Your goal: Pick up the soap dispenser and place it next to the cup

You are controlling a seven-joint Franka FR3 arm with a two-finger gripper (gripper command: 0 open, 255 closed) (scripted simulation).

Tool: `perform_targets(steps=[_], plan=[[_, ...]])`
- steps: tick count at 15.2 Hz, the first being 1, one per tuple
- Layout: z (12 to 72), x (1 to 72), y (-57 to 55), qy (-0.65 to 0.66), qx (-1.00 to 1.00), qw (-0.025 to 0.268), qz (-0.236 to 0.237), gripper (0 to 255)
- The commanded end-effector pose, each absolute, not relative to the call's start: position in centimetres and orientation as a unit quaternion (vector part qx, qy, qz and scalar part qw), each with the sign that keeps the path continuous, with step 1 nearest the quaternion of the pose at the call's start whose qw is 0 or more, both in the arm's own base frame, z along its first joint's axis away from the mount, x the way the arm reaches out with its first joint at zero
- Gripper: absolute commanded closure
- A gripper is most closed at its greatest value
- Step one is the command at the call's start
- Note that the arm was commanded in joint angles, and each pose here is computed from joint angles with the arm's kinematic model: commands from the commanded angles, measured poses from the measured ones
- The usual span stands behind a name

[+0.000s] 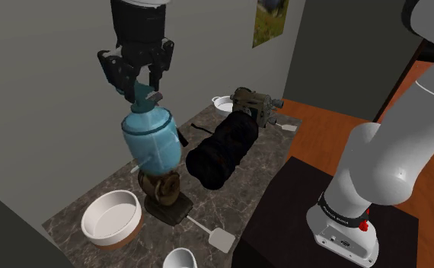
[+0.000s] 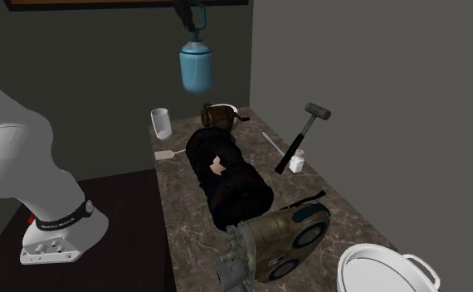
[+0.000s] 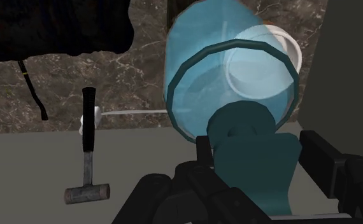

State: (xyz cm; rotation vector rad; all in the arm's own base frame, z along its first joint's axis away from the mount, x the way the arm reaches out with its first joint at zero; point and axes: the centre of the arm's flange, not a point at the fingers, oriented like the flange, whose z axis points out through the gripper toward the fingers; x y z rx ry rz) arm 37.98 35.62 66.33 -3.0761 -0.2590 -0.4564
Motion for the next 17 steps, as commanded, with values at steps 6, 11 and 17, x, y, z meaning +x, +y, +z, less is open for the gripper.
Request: perform_targets(steps=[6,11,17], plan=[[63.8,33.7,43.3,-0.082,-0.986,0.011,-0.147,255],[61.9,30.6,48.8,-0.082,-0.986,0.011,-0.147,255],[59.3,28.2,53.1,-0.082,-0.986,0.011,-0.147,255]])
